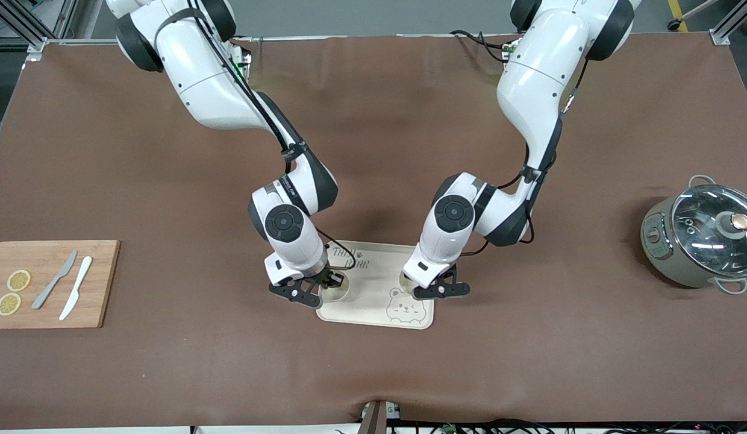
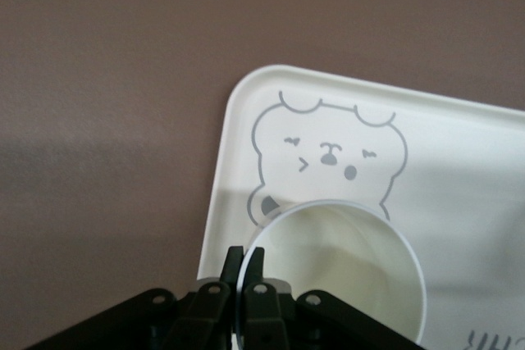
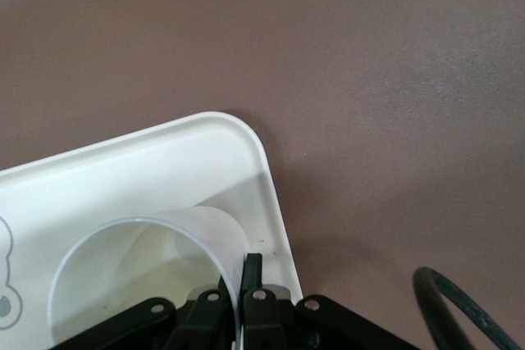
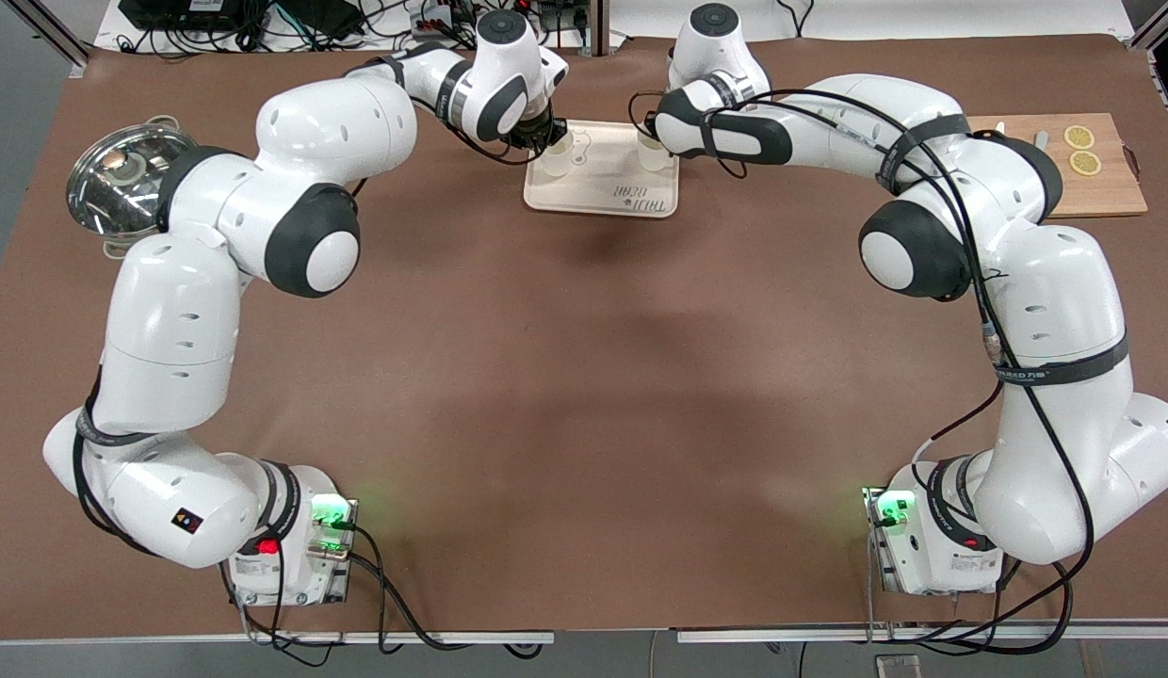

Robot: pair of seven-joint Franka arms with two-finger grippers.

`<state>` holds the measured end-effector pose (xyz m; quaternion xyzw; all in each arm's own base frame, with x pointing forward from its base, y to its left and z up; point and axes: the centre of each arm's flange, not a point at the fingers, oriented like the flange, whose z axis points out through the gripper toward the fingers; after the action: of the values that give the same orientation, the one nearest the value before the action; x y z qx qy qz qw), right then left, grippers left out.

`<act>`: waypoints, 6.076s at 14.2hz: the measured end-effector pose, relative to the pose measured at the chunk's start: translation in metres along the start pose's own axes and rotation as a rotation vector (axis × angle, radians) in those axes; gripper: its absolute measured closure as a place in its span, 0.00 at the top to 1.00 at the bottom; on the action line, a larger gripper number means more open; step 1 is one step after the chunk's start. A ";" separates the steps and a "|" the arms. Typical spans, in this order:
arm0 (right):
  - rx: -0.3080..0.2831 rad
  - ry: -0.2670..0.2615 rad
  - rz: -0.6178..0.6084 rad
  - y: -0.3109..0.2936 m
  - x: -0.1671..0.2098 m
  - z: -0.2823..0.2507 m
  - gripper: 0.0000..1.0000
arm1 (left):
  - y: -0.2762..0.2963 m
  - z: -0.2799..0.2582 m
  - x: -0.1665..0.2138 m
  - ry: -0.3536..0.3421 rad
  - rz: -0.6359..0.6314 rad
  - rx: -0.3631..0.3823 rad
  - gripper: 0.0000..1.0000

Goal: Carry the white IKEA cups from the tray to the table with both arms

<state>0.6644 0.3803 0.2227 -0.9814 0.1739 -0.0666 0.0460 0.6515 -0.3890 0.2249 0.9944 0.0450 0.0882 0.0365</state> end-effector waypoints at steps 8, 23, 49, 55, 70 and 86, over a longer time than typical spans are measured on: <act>-0.035 -0.049 -0.027 0.036 0.063 -0.109 0.04 | -0.114 -0.078 0.008 -0.010 0.197 0.038 0.04; -0.037 -0.108 -0.428 0.378 0.171 -0.124 0.04 | -0.219 -0.056 -0.022 0.021 0.282 0.015 0.04; -0.036 -0.018 -0.439 0.382 0.148 -0.028 0.38 | -0.215 -0.043 -0.020 0.010 0.234 -0.019 0.99; -0.032 -0.240 -0.433 0.369 0.193 -0.159 1.00 | -0.221 -0.104 -0.012 -0.054 0.223 -0.002 1.00; -0.077 -0.226 -0.326 0.401 0.054 -0.442 1.00 | -0.215 -0.255 0.038 -0.172 0.208 0.006 1.00; -0.069 -0.145 -0.345 0.391 0.056 -0.468 1.00 | -0.305 -0.427 0.036 -0.147 0.138 0.026 1.00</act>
<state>0.5167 -0.0361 0.6468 -0.9999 0.0017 0.0033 0.0126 0.5848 -0.0547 0.6253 0.9993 -0.0254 0.0167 0.0205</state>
